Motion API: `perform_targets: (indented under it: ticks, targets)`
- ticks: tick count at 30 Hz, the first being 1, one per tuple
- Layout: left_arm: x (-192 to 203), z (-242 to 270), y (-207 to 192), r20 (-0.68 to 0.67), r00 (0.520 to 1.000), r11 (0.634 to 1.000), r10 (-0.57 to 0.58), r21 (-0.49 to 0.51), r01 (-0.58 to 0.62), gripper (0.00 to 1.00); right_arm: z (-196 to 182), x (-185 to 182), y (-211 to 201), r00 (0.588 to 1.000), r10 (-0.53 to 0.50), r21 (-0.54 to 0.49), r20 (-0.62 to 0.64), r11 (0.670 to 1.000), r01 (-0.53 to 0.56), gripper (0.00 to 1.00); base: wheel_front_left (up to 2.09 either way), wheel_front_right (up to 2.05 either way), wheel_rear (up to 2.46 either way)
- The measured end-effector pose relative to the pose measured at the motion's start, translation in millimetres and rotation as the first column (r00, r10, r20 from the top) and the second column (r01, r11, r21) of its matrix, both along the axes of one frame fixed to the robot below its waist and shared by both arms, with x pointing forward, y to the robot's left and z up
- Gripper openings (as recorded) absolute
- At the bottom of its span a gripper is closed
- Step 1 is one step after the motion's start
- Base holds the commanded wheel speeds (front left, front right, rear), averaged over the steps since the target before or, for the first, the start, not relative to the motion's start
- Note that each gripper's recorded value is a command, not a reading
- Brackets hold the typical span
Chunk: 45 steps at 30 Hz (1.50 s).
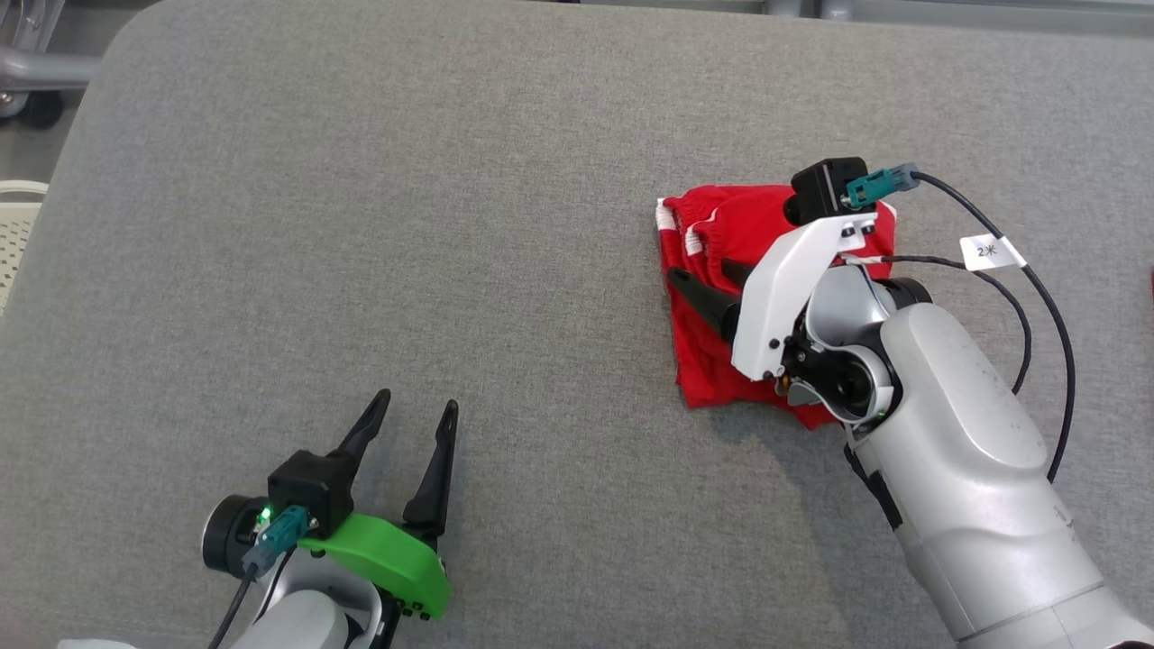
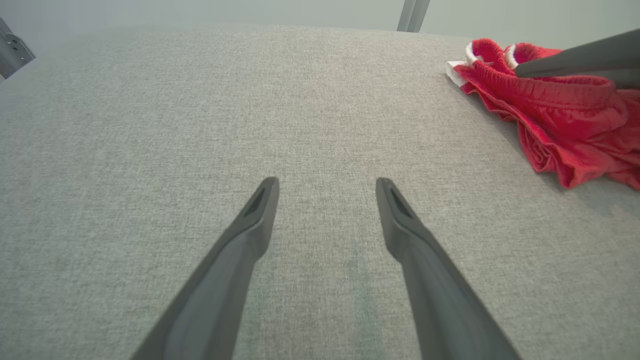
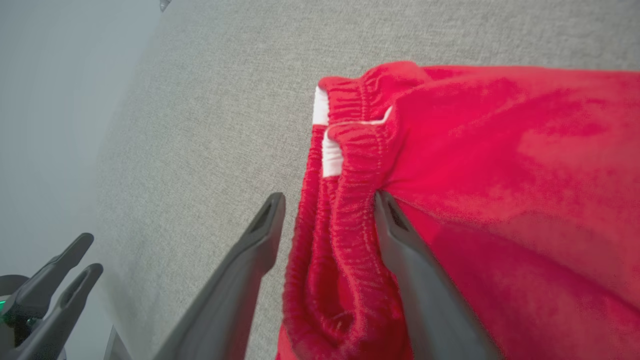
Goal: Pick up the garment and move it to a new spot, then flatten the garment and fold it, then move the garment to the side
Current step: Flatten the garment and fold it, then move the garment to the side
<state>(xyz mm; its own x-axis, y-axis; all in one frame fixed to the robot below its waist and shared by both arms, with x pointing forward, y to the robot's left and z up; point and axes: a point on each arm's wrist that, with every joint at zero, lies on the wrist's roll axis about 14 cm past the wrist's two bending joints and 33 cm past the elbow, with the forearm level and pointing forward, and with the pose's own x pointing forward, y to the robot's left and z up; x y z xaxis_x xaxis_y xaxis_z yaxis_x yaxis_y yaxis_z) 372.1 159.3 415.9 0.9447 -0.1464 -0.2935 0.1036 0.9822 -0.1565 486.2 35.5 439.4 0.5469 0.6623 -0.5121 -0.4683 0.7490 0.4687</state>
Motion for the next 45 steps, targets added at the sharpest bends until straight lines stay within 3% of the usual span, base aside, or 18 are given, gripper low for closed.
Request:
perform_targets:
  ticks: [9,12,15,18,26,32,34,35,40,45]
  targets:
    - [-4.7,0.7,1.5,0.0,1.0,1.0,-0.011,0.004,0.011,1.0,49.8,4.3,-21.4,0.992,-0.062,0.07,0.112,0.996,0.055,1.0,0.0,0.0,0.0]
    - [-2.1,2.5,-0.9,0.005,1.0,1.0,-0.013,-0.003,0.013,1.0,55.2,13.3,-68.1,0.98,-0.143,0.013,0.137,0.99,0.143,1.0,0.0,0.0,0.0]
    - [0.2,1.5,-5.4,0.003,1.0,1.0,-0.019,-0.015,0.019,1.0,35.1,13.5,-119.8,0.969,-0.22,-0.103,0.111,0.967,0.231,1.0,0.0,0.0,0.0]
    - [2.1,-2.2,-7.1,-0.007,1.0,1.0,-0.022,-0.02,0.022,1.0,9.3,5.8,-142.8,0.959,-0.278,-0.154,0.044,0.947,0.282,1.0,0.0,0.0,0.0]
    - [12.7,-7.6,-5.4,-0.012,1.0,1.0,-0.024,-0.012,0.024,1.0,-31.9,-2.2,-127.6,0.94,-0.318,-0.072,-0.123,0.948,0.311,1.0,0.0,0.0,0.0]
    - [16.3,-2.8,-3.9,0.006,1.0,1.0,-0.022,-0.006,0.022,1.0,-33.0,6.7,-105.2,0.936,-0.304,0.035,-0.179,0.949,0.314,1.0,0.0,0.0,0.0]
    - [17.0,-1.6,-4.0,0.011,1.0,1.0,-0.023,-0.005,0.023,1.0,-29.9,7.7,-97.1,0.937,-0.295,0.078,-0.188,0.946,0.313,0.1,0.0,0.0,0.0]
    - [17.9,-0.7,-4.4,0.014,1.0,1.0,-0.023,-0.006,0.023,1.0,-28.2,7.3,-93.2,0.938,-0.289,0.097,-0.193,0.945,0.311,0.0,0.0,0.0,0.0]
    - [24.5,3.7,-11.5,0.033,0.999,0.999,-0.042,-0.013,0.042,1.0,-7.7,9.5,-96.0,0.936,-0.302,0.185,-0.18,0.924,0.334,0.0,0.0,0.0,0.0]
    - [33.0,9.0,-30.5,0.059,0.994,0.995,-0.095,-0.029,0.097,1.0,14.4,10.6,-143.3,0.924,-0.372,0.148,-0.083,0.913,0.381,0.0,0.0,0.0,0.0]
